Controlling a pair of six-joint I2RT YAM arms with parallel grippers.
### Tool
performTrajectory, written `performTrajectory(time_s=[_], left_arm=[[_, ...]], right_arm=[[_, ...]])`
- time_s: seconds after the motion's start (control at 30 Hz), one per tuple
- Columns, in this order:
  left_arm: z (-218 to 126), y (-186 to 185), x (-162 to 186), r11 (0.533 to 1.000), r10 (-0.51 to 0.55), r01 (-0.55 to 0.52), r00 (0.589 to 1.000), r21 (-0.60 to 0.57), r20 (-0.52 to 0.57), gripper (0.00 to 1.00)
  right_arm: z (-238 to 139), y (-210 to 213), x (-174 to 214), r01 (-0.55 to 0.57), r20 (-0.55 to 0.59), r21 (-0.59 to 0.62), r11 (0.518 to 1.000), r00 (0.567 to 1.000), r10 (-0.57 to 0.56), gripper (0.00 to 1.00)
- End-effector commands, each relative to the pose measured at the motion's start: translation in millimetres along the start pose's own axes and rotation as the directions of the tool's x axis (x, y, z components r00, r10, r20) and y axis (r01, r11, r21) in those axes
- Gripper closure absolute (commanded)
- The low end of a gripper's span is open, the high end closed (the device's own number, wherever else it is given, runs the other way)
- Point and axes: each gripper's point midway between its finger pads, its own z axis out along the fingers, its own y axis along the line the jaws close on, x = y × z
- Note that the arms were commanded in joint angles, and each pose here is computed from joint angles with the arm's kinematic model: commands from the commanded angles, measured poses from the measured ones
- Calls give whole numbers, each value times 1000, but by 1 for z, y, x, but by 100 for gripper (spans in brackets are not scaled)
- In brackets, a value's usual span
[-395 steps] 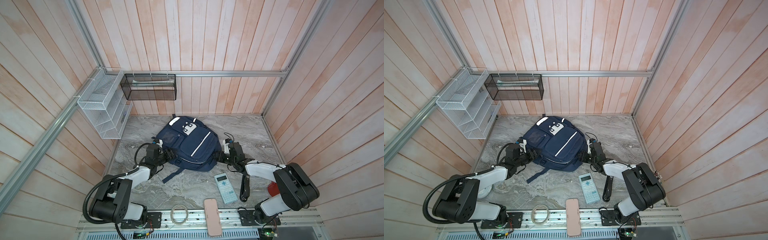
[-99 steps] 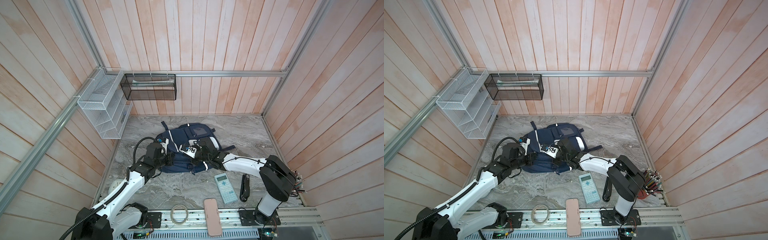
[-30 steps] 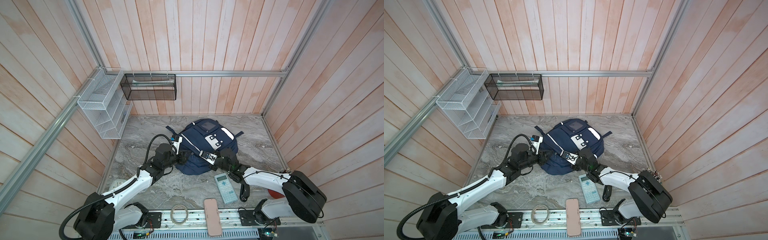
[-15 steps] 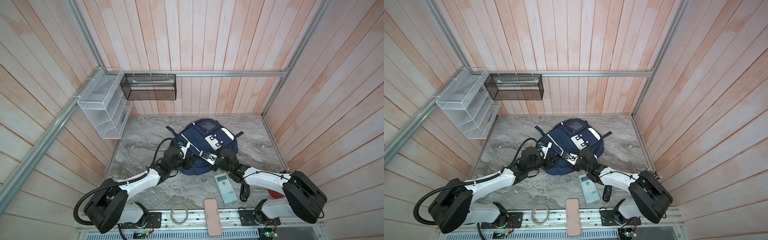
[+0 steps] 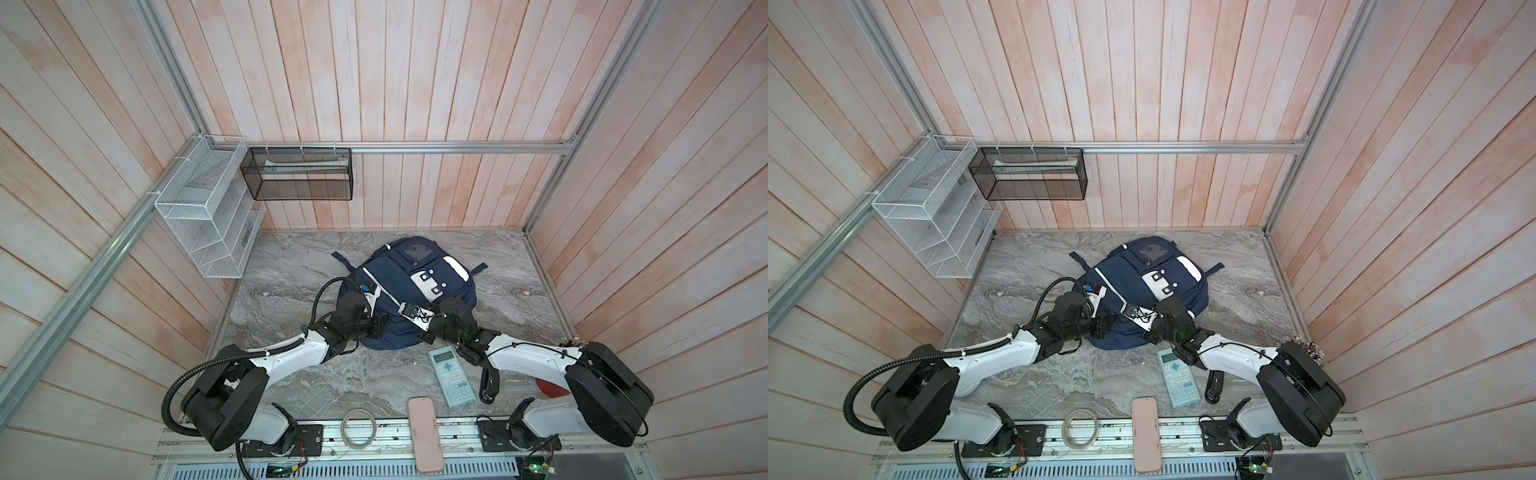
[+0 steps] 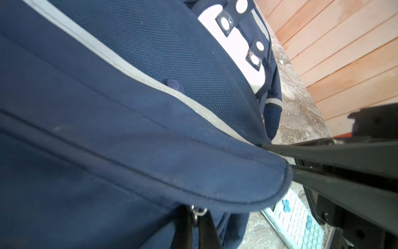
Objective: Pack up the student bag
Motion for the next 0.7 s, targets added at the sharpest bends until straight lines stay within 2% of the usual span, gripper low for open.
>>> performTrajectory(time_s=[0.0,0.03,0.2,0.27,0.33,0.43,0.53,0.6,0.67], left_arm=[[-7,15,-19,998,-14,19,998,-65,65,91],[-6,10,-18,999,-8,11,998,-41,68,91],[3,11,-8,997,20,-16,999,-75,48,91],[3,17,-9,993,20,-15,999,-114,39,97],[-5,32,-17,985,-16,25,998,-173,55,100],[-31,58,-41,977,-91,116,986,-181,139,100],[-49,70,-62,971,-86,120,982,-206,171,100],[-55,66,-63,973,-83,117,982,-200,168,100],[-56,60,-50,978,-118,140,982,-157,145,100]], right_arm=[[0,2,-12,-33,27,-17,999,999,33,100],[0,2,-11,-35,28,-18,999,999,35,100],[0,2,-14,-35,31,-20,999,999,36,100],[0,2,-13,-36,28,-20,999,999,37,100],[0,1,-9,-30,15,-8,1000,999,30,100],[-2,-1,-5,-21,10,8,1000,1000,21,100],[-3,-3,-1,-4,18,27,1000,1000,4,100],[-1,-10,5,-9,7,49,999,1000,9,100],[2,-22,9,-28,-17,71,997,999,29,100]])
